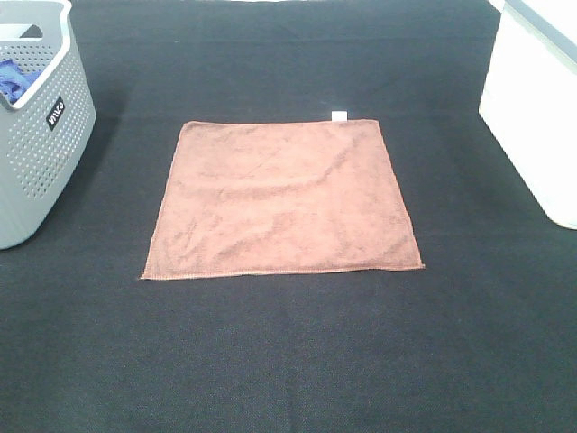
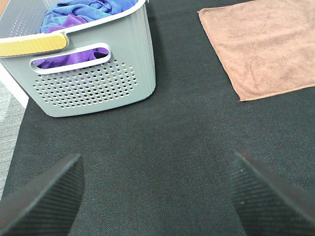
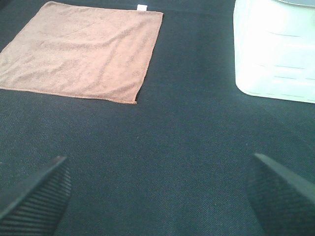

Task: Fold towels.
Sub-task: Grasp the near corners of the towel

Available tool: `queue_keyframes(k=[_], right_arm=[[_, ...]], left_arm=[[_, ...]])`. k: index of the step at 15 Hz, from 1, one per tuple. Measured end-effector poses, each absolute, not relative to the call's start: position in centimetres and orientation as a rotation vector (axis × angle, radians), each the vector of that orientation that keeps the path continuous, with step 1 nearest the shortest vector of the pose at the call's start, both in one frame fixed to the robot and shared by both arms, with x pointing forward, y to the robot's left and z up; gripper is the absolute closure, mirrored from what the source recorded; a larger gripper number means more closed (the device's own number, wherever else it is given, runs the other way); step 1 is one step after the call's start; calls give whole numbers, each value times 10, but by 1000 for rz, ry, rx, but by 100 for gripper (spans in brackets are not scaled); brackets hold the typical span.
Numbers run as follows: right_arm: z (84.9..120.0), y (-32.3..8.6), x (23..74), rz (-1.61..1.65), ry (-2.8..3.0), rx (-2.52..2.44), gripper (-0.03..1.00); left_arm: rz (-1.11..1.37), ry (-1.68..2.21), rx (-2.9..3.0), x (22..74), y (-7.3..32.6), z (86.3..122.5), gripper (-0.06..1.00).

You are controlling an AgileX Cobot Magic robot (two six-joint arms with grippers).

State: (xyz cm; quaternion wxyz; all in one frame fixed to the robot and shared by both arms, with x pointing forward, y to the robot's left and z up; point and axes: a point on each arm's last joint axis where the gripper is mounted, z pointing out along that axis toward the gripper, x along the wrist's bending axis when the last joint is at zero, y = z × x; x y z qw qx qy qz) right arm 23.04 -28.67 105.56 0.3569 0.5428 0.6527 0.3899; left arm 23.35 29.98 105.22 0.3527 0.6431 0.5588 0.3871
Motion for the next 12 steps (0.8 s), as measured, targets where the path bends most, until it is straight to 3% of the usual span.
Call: queue_keyframes(k=[12], right_arm=[[1056,-287,230,1007,1685,1401,7]], left_arm=[[1001,1446,1664,233,300,1052,18]])
